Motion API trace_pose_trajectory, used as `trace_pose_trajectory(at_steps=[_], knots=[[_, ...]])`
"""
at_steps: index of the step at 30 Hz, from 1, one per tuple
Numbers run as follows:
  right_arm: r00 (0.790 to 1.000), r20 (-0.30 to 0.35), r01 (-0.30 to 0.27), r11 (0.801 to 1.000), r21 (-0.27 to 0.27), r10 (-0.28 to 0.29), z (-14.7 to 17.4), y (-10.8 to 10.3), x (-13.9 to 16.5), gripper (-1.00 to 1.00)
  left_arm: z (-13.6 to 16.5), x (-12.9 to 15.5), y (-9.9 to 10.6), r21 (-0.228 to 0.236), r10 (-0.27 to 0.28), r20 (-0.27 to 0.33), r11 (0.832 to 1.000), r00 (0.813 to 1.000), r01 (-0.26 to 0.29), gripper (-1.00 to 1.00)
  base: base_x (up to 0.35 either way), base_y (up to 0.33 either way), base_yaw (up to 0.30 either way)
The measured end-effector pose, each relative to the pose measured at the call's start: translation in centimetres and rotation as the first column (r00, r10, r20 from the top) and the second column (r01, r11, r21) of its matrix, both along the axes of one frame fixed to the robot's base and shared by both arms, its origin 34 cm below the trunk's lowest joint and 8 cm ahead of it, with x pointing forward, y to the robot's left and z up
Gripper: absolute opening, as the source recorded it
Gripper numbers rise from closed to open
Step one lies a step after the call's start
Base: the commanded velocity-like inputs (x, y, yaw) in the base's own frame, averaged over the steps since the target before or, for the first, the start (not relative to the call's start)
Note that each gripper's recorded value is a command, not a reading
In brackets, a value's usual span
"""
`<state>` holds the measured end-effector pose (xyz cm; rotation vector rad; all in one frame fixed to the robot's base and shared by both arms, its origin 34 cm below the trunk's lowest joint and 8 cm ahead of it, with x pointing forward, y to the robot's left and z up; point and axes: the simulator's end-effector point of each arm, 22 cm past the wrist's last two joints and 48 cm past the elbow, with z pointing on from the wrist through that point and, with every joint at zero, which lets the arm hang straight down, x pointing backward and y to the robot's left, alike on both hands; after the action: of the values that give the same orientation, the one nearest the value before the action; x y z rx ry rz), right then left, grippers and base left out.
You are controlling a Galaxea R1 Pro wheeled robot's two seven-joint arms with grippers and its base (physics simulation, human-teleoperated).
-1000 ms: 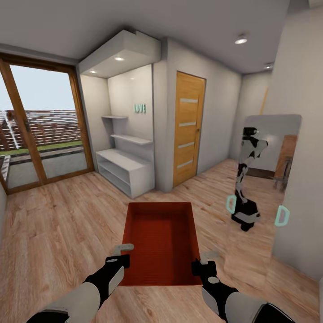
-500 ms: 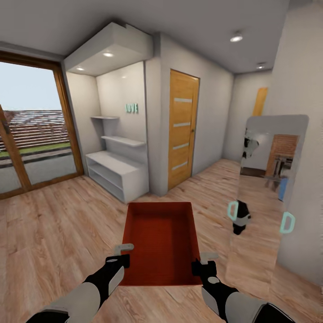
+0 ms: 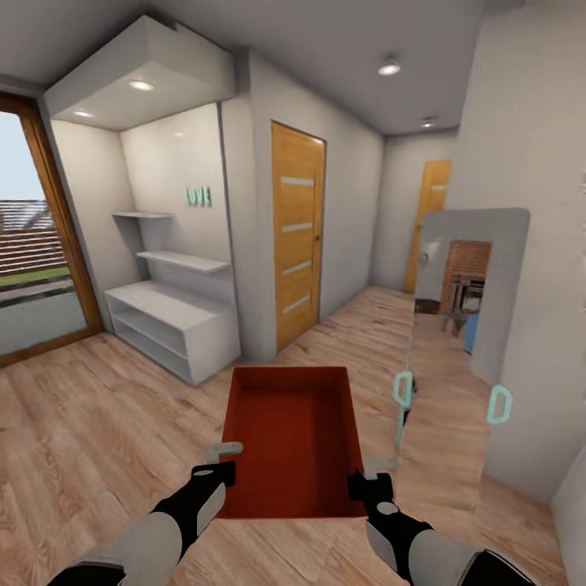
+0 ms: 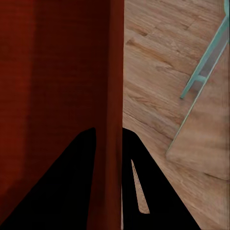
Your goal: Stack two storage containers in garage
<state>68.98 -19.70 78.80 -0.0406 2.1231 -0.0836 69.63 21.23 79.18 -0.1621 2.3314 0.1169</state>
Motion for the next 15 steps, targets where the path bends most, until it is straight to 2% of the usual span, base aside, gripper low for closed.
trace_pose_trajectory(at_steps=[5,15], knots=[[1.0,0.0,0.0,1.0,0.0,0.0,0.0,0.01,0.0,-1.0,0.01,0.0,0.01,0.0,0.0,0.0,1.0,1.0,0.0,-1.0,0.322,0.125,-0.182],[1.0,0.0,-0.001,1.0,0.0,0.001,0.0,0.02,0.0,-1.0,-0.01,-0.01,0.02,0.0,0.0,0.0,1.0,1.0,0.0,-1.0,0.322,0.125,-0.014]])
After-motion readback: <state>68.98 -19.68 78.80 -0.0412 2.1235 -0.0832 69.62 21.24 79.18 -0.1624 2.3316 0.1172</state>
